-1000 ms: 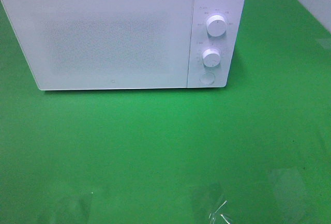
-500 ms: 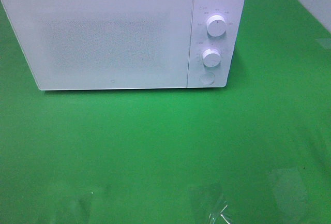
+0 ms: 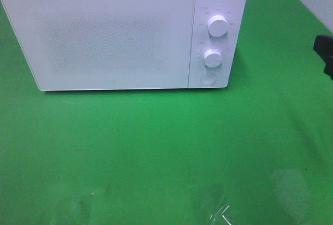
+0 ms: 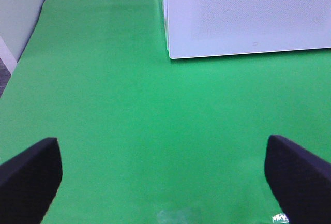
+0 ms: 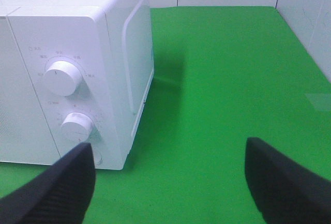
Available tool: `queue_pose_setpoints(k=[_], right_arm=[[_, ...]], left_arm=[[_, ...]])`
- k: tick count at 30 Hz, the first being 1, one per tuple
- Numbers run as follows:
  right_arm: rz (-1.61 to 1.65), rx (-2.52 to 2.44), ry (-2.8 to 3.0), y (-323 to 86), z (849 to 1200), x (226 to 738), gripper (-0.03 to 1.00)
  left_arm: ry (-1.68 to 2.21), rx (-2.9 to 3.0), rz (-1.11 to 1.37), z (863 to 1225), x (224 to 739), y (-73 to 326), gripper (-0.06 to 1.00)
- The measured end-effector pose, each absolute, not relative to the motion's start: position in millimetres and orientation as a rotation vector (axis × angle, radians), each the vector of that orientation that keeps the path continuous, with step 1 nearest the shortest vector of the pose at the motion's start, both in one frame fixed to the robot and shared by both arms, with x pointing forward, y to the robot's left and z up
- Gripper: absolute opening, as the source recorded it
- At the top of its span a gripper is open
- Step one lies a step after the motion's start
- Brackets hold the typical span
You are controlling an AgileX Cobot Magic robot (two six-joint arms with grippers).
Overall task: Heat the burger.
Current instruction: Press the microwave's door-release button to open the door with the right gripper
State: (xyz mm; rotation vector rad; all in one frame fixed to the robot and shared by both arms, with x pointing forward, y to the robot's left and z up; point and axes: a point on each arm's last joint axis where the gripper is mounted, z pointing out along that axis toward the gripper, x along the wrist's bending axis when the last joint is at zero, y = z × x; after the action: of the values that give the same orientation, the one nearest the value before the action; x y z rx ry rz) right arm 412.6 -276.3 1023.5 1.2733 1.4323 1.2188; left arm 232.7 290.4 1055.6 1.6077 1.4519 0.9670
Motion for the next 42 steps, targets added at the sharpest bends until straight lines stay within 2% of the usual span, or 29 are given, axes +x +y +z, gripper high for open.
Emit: queue_pose_setpoints(k=[14,27,42], right_arm=[[1.184,1.267,1.385,-275,993,451,0.76],[1.193,1.230,1.441,-221,952,463,0.76],[1.192,1.298,1.442,-184,930,446,0.76]], left_arm=[[1.452,1.608,0.967,1056,233,290,0.99],[1.452,1.608,0.967,1056,233,290,0.99],[1.452,1.608,0.967,1056,233,290,0.99]])
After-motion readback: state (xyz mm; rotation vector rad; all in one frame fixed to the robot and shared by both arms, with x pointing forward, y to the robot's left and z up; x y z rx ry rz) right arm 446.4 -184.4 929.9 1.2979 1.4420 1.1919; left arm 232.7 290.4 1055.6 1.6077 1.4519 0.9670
